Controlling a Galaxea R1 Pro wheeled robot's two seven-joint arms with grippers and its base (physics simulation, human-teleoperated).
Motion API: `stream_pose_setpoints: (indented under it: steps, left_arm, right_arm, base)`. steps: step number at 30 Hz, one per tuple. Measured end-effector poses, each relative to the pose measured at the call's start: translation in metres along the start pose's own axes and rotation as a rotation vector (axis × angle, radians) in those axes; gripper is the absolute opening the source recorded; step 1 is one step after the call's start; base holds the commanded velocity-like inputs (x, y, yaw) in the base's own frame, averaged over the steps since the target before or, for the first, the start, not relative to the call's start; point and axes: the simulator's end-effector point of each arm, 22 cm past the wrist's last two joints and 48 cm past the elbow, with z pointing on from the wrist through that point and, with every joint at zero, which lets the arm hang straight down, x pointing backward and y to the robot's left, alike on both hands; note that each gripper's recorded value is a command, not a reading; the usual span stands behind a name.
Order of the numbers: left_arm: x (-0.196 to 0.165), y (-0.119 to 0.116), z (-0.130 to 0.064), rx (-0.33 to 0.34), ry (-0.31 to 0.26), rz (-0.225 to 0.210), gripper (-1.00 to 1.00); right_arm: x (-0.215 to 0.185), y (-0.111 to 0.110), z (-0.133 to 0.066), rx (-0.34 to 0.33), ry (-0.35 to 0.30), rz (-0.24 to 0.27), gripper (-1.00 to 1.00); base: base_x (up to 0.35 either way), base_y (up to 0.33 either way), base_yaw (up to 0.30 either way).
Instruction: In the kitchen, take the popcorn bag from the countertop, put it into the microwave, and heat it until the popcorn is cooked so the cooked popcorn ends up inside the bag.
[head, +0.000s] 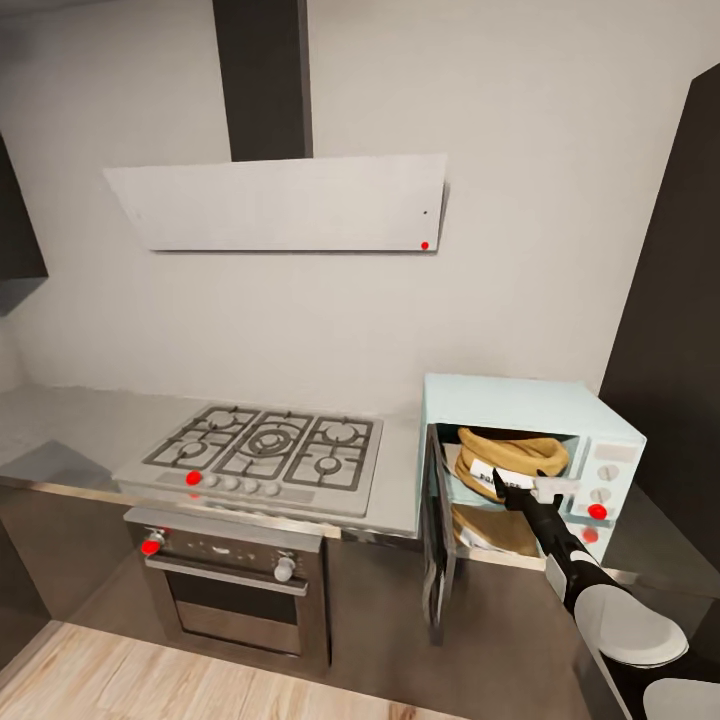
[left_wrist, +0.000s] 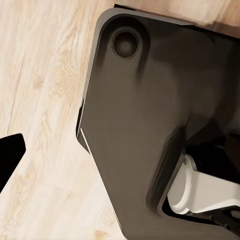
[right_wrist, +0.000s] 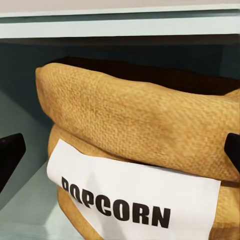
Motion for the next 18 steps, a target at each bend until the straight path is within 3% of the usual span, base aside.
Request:
stream_pose_setpoints:
  steps: [4,11,18]
  left_arm:
    - [0.0002,0.0000,0.0000,0.000,0.001,0.000,1.00]
    - [0.0003,0.0000,-0.0001,0.000,0.000,0.000,1.00]
    - [0.0002,0.0000,0.0000,0.000,0.001,0.000,1.00]
  right_arm:
    - [0.0001,0.0002,0.0001,-0.001,0.001,0.000,1.00]
    - [-0.0004,0.0001,-0.0004,0.000,0.000,0.000,1.00]
    - [0.0001,0.0001,0.0000,0.000,0.001,0.000,1.00]
  base:
    - [0.029,0.000,0.000]
    - [0.277,0.000,0.000]
    - [0.063,0.000,0.000]
